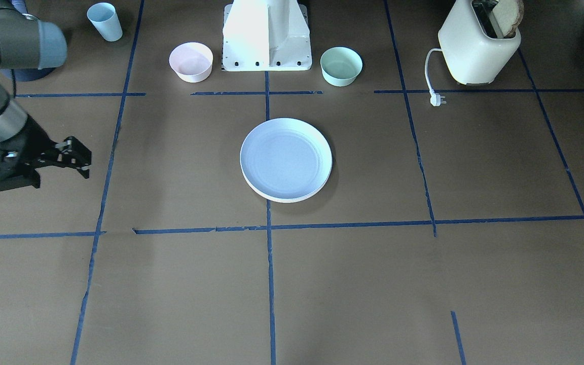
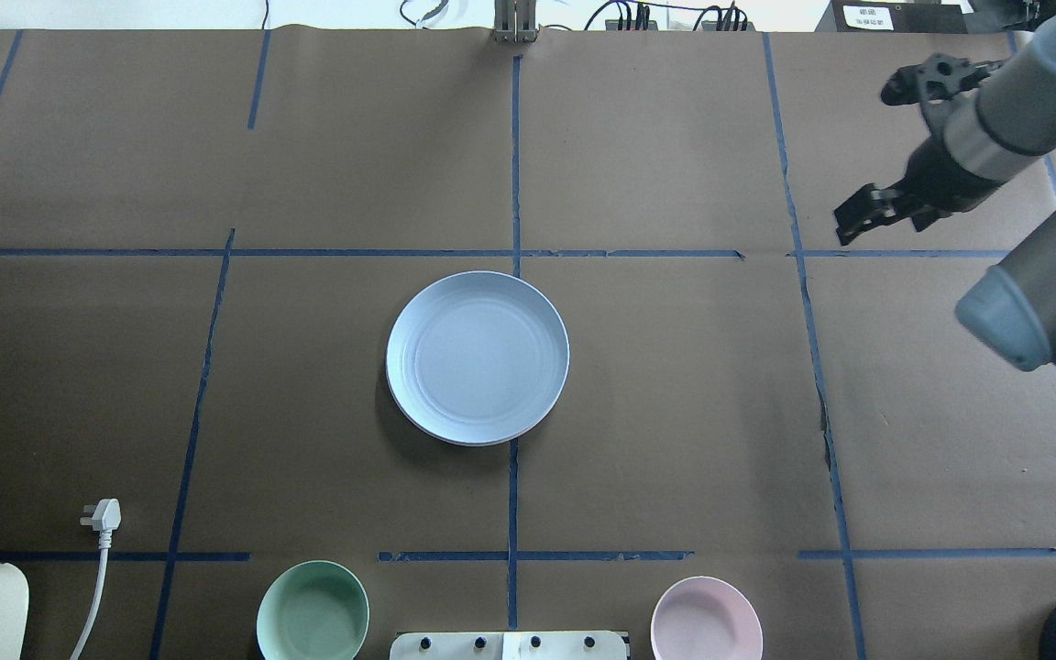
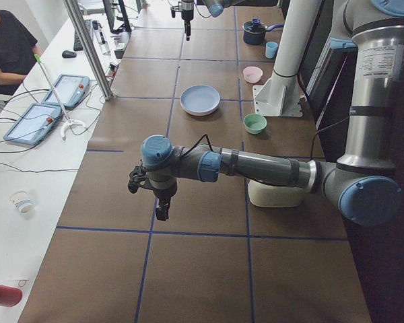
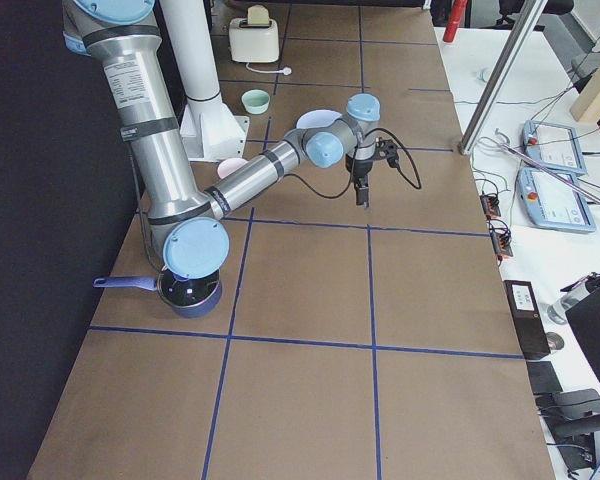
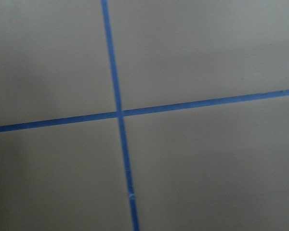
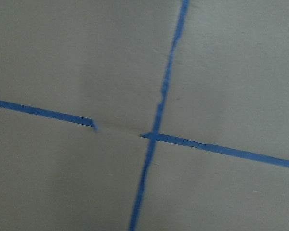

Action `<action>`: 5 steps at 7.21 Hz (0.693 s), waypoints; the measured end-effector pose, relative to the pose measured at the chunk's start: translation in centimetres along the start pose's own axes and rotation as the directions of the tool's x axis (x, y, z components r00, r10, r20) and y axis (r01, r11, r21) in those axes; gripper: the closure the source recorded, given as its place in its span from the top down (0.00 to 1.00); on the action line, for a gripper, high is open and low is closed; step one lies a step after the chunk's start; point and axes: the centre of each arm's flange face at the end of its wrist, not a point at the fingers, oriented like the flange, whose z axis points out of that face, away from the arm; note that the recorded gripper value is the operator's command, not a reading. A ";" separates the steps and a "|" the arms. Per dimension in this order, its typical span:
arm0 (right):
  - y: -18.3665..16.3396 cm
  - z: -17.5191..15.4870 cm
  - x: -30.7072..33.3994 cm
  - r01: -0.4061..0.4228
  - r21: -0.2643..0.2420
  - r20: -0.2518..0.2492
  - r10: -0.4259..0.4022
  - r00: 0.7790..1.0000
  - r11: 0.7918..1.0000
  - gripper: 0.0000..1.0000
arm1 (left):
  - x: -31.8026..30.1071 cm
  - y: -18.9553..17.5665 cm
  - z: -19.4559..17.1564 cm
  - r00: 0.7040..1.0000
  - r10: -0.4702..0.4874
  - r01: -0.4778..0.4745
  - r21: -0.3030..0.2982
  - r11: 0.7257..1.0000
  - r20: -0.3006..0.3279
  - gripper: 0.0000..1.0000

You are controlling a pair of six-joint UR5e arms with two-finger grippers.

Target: Stack three plates with pink and blue

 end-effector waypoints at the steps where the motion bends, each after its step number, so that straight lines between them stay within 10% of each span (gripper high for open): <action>1: 0.9 -0.1 5.8 0.036 -0.028 0.007 -0.036 0.999 0.999 1.00 | -0.9 0.3 0.2 1.000 -0.008 0.008 -0.013 1.000 -0.003 1.00; 5: 9.7 -2.4 28.8 0.016 -0.041 0.092 -0.012 0.996 0.999 1.00 | -1.6 0.7 0.4 1.000 -0.016 0.016 -0.023 1.000 -0.007 1.00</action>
